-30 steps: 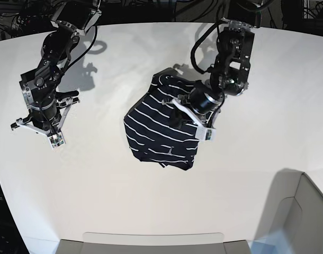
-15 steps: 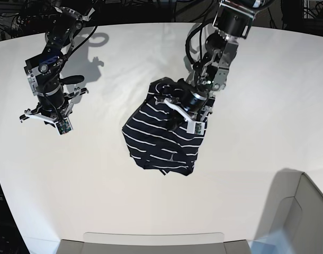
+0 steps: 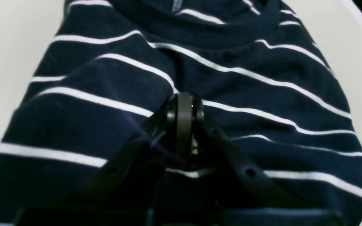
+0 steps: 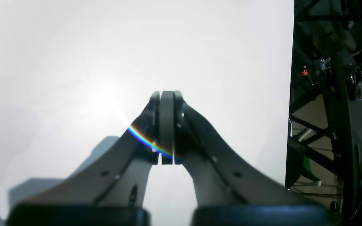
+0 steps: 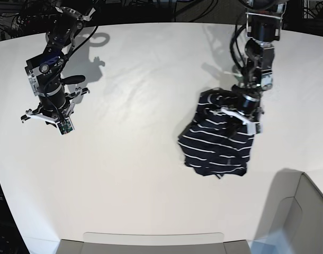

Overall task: Fold the T-shirt properly
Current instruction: 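Carry the bundle with the left gripper toward the table corner and lower it, then open the left gripper and raise both grippers away from the bundle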

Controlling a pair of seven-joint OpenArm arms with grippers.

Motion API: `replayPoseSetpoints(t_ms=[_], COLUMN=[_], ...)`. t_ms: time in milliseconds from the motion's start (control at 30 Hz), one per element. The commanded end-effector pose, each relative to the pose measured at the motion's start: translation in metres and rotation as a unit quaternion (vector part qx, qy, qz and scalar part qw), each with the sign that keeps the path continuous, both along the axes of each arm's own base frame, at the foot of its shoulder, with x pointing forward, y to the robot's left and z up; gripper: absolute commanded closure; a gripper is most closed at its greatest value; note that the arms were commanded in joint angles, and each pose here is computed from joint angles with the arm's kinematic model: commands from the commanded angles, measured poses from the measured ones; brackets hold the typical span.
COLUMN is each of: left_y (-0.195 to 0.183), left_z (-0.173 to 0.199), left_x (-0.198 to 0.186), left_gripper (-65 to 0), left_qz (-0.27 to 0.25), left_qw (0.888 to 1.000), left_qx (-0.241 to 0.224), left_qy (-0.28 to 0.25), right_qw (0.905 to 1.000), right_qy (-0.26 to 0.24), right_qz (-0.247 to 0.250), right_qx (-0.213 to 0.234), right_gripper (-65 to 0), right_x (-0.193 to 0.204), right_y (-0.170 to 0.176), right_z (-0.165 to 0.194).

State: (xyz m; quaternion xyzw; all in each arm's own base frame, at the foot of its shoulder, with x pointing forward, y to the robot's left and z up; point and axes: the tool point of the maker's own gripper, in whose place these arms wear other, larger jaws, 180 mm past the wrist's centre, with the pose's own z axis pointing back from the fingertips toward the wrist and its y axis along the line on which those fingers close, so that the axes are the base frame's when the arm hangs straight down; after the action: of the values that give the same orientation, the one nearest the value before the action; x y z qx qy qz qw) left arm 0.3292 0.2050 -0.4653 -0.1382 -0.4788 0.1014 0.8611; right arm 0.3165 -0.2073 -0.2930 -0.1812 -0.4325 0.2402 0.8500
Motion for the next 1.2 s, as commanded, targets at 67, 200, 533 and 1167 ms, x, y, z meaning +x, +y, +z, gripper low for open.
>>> replayPoseSetpoints(t_ms=[67,200,533,1167], left_y=[0.032,0.041,0.034,0.054], left_z=[-0.031,-0.025,0.093,0.123], left_x=[-0.031,-0.029,0.013,-0.091], left_gripper=[0.0,0.0,0.0,0.0], left_qz=[-0.003,-0.015,-0.026,0.044], left_qw=[0.993,0.993,0.994,0.992], left_qx=[0.044,0.053,0.084,0.1], left_qy=[0.105,0.109,-0.06,-0.067], right_qw=[0.9997,0.9997,0.9983,0.9953], right_qy=[-0.023,-0.023,-0.048,-0.003], right_qz=[0.012,0.012,0.021,0.035], right_qx=[0.0,0.0,0.025,0.09], right_gripper=[0.0,0.0,0.0,0.0], right_x=[0.007,0.007,0.016,-0.034], right_y=[0.004,0.004,0.012,0.048], right_z=[0.013,0.013,0.024,-0.009])
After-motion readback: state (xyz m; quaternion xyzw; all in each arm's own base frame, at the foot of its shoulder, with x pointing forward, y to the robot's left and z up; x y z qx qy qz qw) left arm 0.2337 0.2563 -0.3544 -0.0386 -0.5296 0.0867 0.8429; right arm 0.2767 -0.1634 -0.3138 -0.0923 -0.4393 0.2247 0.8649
